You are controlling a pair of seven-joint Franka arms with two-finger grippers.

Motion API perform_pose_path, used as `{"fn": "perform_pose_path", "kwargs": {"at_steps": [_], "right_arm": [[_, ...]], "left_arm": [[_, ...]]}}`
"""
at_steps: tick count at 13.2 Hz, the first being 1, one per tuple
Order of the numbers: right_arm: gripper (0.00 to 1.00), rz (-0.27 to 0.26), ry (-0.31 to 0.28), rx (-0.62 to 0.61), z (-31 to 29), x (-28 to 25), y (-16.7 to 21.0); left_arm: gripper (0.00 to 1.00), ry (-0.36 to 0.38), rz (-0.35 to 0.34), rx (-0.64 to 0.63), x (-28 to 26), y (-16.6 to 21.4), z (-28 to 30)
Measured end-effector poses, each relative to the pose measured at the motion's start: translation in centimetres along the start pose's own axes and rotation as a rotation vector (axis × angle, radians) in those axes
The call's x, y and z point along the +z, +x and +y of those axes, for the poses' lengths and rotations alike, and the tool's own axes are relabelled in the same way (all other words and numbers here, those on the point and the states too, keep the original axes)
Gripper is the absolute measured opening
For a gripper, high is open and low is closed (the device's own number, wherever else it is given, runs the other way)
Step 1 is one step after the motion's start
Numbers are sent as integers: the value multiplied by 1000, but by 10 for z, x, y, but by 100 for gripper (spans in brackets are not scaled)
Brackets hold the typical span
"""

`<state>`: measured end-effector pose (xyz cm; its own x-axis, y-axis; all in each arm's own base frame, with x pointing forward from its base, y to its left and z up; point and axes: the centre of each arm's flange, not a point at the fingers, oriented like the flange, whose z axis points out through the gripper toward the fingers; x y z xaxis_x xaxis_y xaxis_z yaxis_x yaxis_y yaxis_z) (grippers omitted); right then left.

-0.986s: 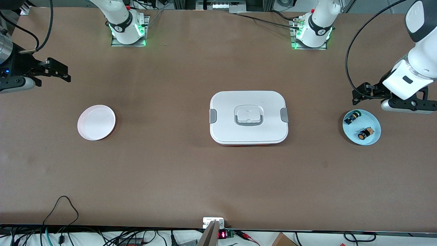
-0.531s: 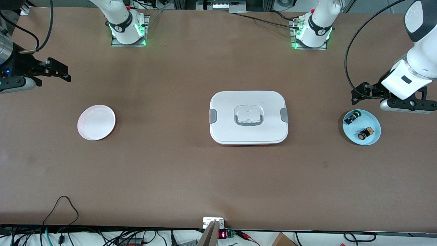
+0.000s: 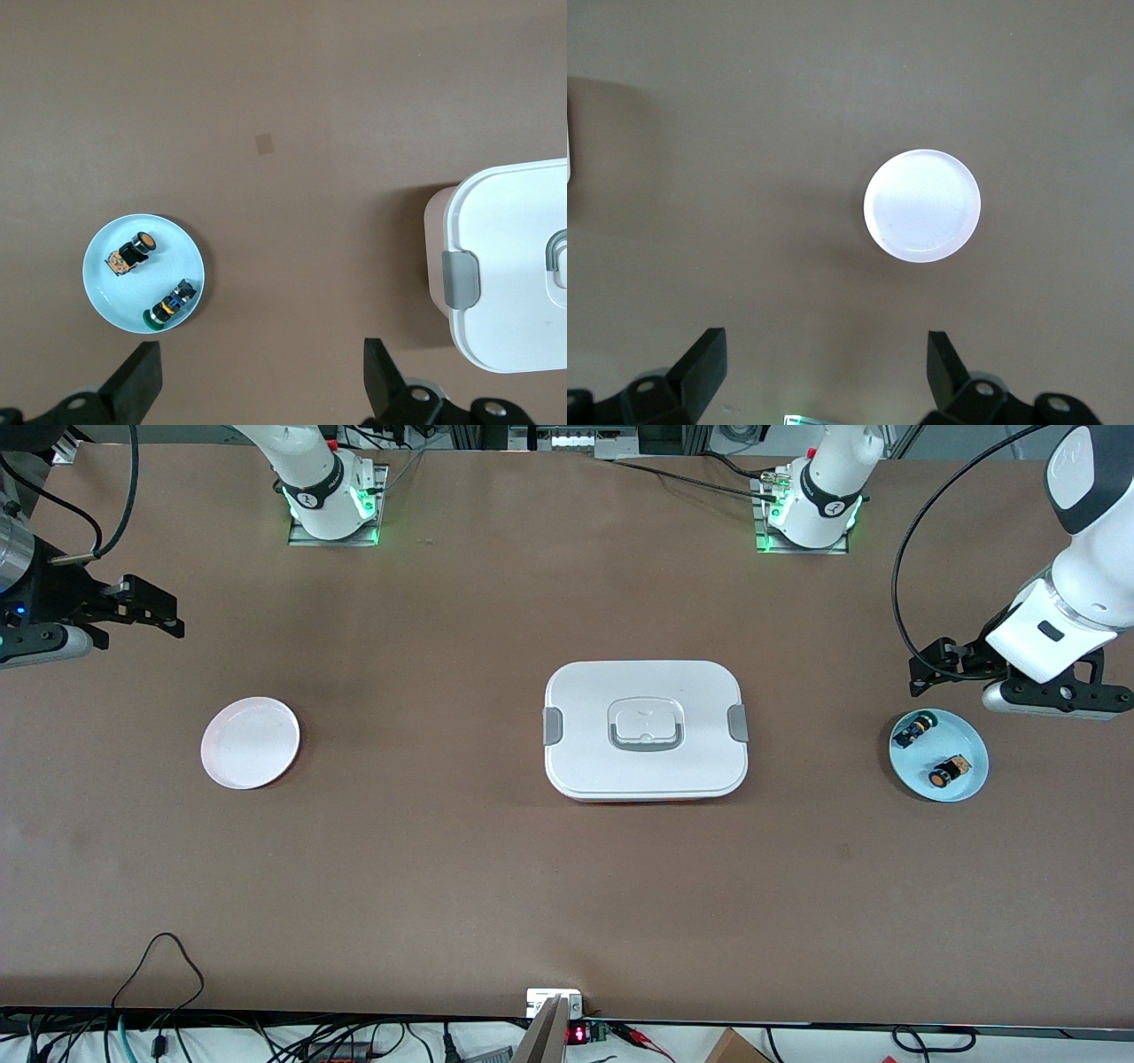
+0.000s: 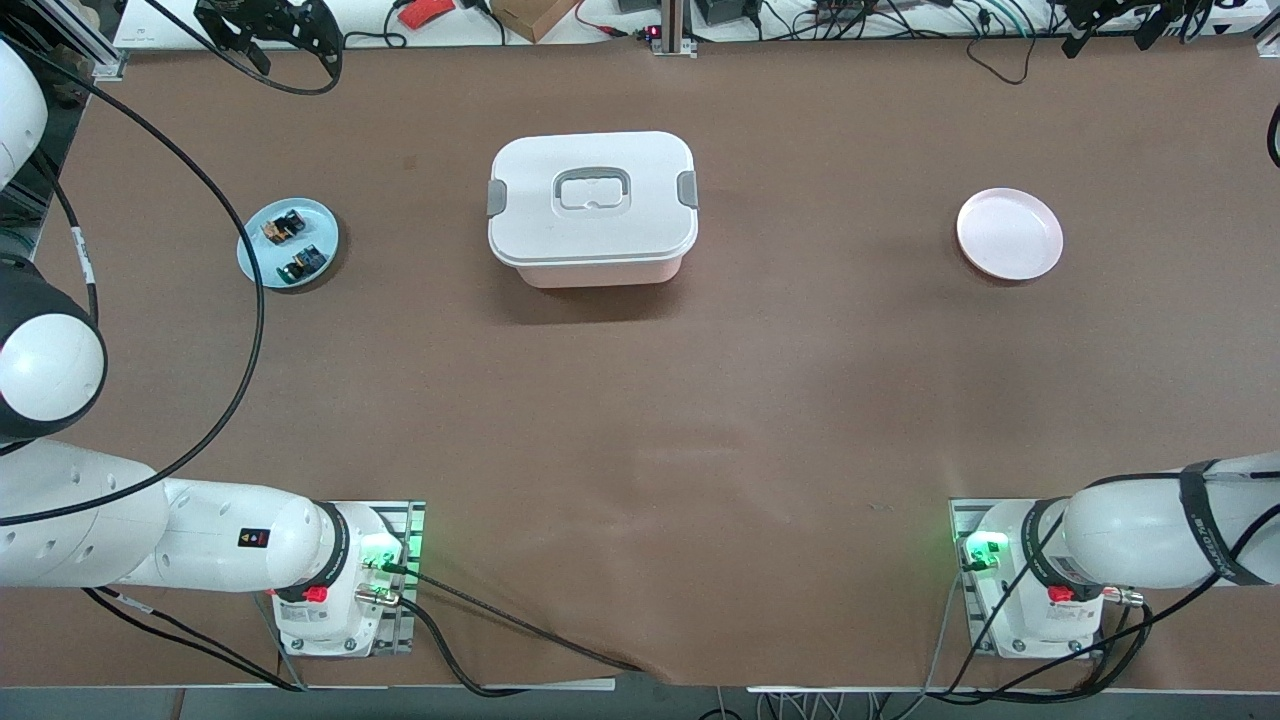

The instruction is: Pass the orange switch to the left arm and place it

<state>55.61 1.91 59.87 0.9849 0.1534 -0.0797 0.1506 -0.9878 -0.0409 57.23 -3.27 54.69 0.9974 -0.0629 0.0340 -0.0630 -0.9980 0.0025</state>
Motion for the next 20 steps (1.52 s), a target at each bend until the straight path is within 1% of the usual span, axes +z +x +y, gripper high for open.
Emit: {"fn": "perform_pose_path", "kwargs": {"at_steps": [20], "right_arm": [[100, -2, 1, 8, 4, 0, -1]], "left_arm": [[100, 0, 0, -10, 0, 0, 2]]}}
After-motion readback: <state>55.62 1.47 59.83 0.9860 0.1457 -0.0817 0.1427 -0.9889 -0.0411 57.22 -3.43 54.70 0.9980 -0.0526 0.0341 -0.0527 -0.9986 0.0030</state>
